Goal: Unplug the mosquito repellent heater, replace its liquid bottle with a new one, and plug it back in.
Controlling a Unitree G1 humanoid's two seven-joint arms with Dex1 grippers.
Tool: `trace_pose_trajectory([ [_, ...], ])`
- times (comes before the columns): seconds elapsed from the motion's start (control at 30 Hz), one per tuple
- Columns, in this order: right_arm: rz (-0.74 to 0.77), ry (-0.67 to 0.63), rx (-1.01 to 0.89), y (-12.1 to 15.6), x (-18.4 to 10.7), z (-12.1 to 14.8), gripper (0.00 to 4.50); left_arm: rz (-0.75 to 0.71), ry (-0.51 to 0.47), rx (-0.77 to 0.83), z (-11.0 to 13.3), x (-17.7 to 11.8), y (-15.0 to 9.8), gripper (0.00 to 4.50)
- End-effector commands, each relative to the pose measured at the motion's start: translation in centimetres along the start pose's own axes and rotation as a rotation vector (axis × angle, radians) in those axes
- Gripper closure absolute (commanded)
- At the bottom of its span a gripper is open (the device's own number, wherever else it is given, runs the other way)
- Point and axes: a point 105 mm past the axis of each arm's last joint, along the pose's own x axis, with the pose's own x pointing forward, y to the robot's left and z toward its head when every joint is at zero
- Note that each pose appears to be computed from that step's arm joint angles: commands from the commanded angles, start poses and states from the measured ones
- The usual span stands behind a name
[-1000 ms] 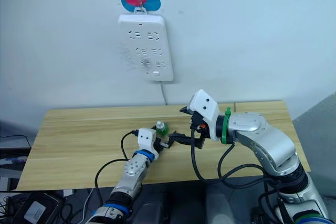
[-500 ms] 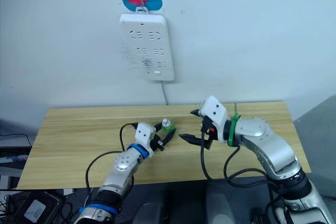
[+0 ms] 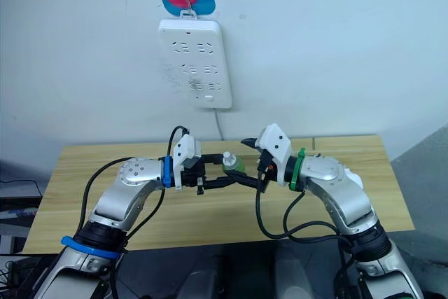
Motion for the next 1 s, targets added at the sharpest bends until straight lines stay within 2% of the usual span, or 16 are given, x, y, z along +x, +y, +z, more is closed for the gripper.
trace_pose_trajectory([
  [0.03, 0.003, -0.027, -0.049, 0.5, -0.1, 0.9, 0.0, -0.005, -0.035, 0.023, 1.1, 0.7, 0.1, 2.29],
  [0.13, 0.005, -0.037, -0.03, 0.6, -0.1, 0.8, 0.92, 0.004, -0.052, 0.011, 1.3, 0.9, 0.2, 2.29],
  [0.37, 0.049, -0.035, -0.063, 1.2, -0.1, 0.9, 3.39, -0.011, -0.04, 0.002, 0.9, 0.7, -0.7, 2.29],
  [0.5, 0.149, -0.05, -0.092, 2.1, 0.0, 1.5, 3.41, -0.053, -0.037, -0.005, 0.7, 0.7, -2.1, 2.29],
  [0.67, 0.568, -0.102, -0.14, 4.8, -0.2, 3.0, 3.41, -0.143, -0.065, 0.029, 1.6, 1.0, -3.5, 2.29],
  [0.77, 0.737, -0.089, -0.188, 4.5, -0.1, 3.0, 3.41, -0.238, -0.057, 0.065, 1.8, 0.7, -4.7, 2.29],
  [0.93, 0.736, -0.102, -0.204, 2.7, 1.3, 3.6, 3.41, -0.292, -0.03, 0.078, 1.6, 0.0, -5.1, 2.29],
  [1.0, 0.705, -0.098, -0.181, 1.9, 1.3, 3.6, 2.69, -0.273, -0.035, 0.072, 1.7, 0.0, -4.7, 2.29],
])
